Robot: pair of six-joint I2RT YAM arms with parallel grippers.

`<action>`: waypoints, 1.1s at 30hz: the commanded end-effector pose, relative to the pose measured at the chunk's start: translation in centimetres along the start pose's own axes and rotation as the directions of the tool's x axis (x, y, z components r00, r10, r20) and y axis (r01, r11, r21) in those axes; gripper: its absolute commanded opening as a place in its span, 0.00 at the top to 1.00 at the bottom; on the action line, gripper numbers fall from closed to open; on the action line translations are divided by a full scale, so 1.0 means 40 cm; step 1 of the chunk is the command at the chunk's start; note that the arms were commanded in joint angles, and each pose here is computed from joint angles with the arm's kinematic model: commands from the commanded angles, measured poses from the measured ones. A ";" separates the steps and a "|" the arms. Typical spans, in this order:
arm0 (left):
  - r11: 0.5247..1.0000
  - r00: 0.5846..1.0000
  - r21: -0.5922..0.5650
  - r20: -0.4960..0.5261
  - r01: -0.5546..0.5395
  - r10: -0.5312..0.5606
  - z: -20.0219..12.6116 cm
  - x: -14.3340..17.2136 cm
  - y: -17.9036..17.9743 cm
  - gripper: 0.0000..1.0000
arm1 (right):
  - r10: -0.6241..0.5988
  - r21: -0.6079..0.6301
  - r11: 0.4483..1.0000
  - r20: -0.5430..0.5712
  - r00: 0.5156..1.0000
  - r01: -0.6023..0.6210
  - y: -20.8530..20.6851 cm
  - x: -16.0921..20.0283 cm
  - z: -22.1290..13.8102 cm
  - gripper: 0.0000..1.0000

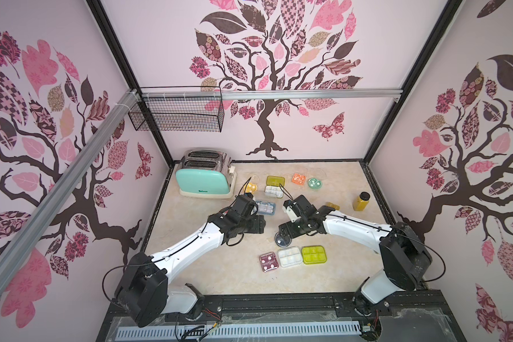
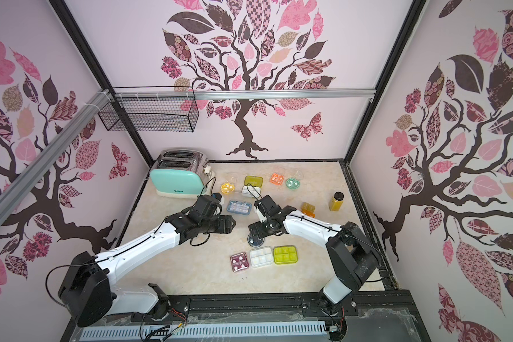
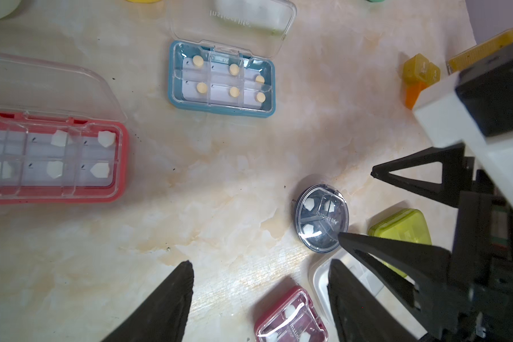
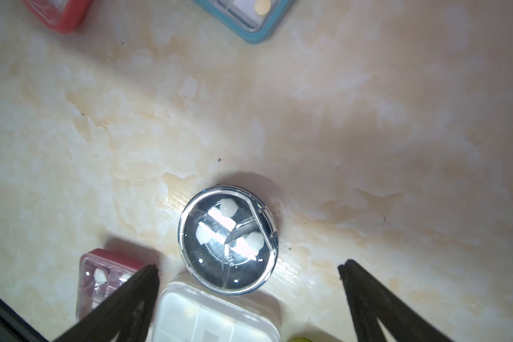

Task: Close pillboxes
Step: Close the lid on the pillbox, then pick up the pillbox at the center of the board.

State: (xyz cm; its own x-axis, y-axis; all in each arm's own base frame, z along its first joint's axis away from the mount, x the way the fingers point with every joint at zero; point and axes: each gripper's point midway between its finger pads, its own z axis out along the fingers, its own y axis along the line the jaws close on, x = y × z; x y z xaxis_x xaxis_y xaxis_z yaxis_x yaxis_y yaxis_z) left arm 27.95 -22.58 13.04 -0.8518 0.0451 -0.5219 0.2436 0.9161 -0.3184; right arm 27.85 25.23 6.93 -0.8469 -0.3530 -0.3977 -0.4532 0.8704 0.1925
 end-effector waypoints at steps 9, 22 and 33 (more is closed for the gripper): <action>0.999 0.999 -0.024 -0.048 -0.022 0.021 0.017 0.046 0.030 0.28 | -0.092 0.093 0.991 -0.099 0.991 0.101 0.023 0.017 0.039 0.01; 0.999 0.998 -0.030 -0.056 -0.026 0.024 0.029 0.045 0.031 0.28 | -0.141 0.153 0.974 -0.173 0.975 0.168 0.026 0.049 0.088 0.01; 0.999 0.998 -0.039 -0.062 -0.018 0.015 0.041 0.052 0.037 0.29 | -0.136 0.110 0.981 -0.183 0.974 0.158 0.048 0.045 0.123 0.11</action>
State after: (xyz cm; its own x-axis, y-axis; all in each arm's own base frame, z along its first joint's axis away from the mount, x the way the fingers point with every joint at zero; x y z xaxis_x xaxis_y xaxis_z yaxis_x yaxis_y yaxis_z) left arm 26.84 -21.69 10.09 -0.8820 0.0873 -0.4631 0.2378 0.9309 -0.2774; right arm 26.83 26.99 2.12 -0.8157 -0.5203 -0.2529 -0.5378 0.8431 -0.0001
